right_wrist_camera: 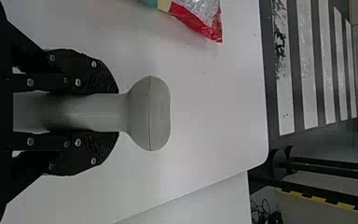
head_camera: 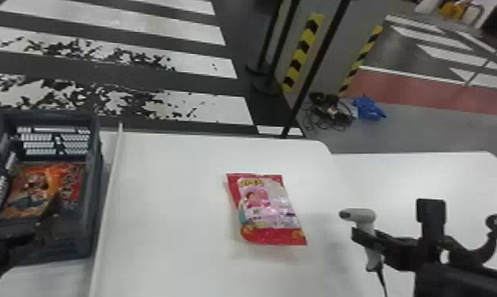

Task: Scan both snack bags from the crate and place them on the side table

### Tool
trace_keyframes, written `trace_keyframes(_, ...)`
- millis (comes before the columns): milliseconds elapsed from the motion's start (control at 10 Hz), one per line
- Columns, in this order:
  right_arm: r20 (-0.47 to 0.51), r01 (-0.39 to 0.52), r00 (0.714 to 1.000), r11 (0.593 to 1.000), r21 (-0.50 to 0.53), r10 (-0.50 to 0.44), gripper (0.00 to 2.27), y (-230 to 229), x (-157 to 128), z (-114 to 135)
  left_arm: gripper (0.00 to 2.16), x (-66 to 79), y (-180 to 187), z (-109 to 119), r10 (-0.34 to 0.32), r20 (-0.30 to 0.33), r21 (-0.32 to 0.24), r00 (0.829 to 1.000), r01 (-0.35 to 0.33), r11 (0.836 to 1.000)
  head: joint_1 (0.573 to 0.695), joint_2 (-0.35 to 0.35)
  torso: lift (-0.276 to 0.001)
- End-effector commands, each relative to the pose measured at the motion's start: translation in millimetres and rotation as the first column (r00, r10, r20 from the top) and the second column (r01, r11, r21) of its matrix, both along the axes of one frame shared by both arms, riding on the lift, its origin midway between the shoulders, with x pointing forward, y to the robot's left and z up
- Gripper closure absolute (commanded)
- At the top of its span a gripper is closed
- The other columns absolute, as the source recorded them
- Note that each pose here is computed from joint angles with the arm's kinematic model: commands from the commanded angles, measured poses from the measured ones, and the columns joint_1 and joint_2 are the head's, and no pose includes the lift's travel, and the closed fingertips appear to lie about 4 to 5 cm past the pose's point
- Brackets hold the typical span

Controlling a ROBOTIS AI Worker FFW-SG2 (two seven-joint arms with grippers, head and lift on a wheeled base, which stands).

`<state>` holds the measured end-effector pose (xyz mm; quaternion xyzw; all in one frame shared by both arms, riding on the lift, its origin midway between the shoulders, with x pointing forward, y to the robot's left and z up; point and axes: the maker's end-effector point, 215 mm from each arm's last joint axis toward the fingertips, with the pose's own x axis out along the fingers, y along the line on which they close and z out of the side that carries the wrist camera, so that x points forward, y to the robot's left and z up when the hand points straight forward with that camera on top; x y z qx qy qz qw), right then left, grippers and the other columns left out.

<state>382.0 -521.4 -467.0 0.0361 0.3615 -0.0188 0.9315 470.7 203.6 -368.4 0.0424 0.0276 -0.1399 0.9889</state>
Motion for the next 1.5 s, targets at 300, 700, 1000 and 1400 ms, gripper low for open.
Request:
trace_keyframes(300,-0.030,-0.006,1.000,0.999,0.046,0.007,2.16,60,-4,48,0.08,1.1,-3,4,-0.006,0.011,-0.004,1.000,0.006,1.000,0.695,-0.350,-0.098)
trace_keyframes(700,-0.095,-0.100,0.989,0.989,0.105,0.110,2.16,145,-2,40,0.08,0.3,-4,3,-0.007,0.011,-0.006,1.000,0.008,1.000,0.695,-0.274,-0.098)
trace_keyframes(1000,-0.146,-0.149,0.975,0.979,0.138,0.169,2.16,194,-2,28,0.08,-0.2,-3,3,-0.009,0.013,-0.009,1.000,0.009,1.000,0.695,-0.211,-0.098)
trace_keyframes(1400,-0.149,-0.217,0.961,0.970,0.113,0.232,2.16,234,14,31,0.08,-1.8,1,3,-0.010,0.015,-0.006,1.000,0.010,1.000,0.695,-0.136,-0.098)
